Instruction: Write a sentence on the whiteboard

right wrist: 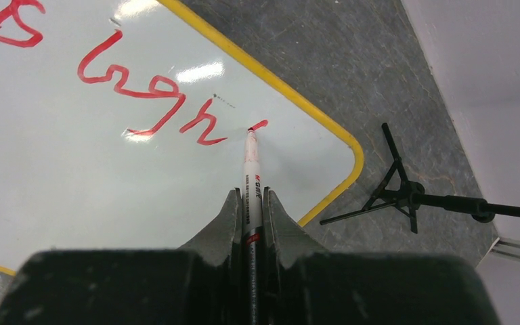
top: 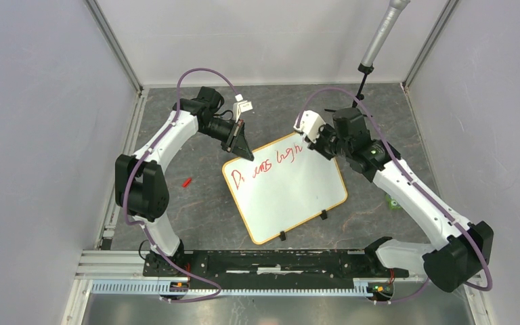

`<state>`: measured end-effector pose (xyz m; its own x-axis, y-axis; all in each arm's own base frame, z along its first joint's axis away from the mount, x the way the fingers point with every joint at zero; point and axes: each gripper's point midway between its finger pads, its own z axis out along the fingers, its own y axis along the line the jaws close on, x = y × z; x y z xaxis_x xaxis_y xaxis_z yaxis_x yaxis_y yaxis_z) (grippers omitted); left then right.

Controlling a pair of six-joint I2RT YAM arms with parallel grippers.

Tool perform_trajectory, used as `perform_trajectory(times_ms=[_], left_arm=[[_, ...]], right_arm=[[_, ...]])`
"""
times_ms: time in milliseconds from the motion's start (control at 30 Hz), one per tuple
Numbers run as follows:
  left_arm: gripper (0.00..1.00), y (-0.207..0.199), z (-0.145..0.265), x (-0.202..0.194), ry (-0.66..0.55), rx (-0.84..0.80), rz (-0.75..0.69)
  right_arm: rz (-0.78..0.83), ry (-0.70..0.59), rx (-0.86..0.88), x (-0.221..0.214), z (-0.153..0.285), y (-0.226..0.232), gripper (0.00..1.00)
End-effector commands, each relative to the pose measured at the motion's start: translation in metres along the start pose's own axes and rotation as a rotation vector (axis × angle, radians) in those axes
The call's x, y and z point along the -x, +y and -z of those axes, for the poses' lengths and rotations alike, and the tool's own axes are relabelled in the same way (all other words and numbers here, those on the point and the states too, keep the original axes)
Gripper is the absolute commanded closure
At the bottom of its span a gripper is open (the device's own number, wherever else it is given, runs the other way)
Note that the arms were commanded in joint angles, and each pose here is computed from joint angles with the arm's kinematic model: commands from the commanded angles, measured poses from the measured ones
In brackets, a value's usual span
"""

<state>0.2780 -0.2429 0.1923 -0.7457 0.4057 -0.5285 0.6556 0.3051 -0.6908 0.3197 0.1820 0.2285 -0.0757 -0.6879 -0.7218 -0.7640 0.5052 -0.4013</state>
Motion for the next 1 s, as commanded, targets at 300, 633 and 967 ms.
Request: perform_trajectory(times_ms=[300, 633, 967], left_arm=[[0.98, 0.007, -0.013, -0.014, 0.071, 0.016, -0.035], [0.98, 0.005, -0.013, -0.013, 0.069, 0.013, -0.036], [0.98, 0.004, -0.013, -0.013, 0.066, 0.012, -0.036]], right_arm=[[-0.011, 0.021, 0.035, -0.019, 0.012, 0.019, 1.00], [0.016, -0.021, -0.053, 0.014, 0.020, -0.014, 1.00], [0.000, -0.144, 0.105, 0.052, 0.025, 0.015, 1.00]])
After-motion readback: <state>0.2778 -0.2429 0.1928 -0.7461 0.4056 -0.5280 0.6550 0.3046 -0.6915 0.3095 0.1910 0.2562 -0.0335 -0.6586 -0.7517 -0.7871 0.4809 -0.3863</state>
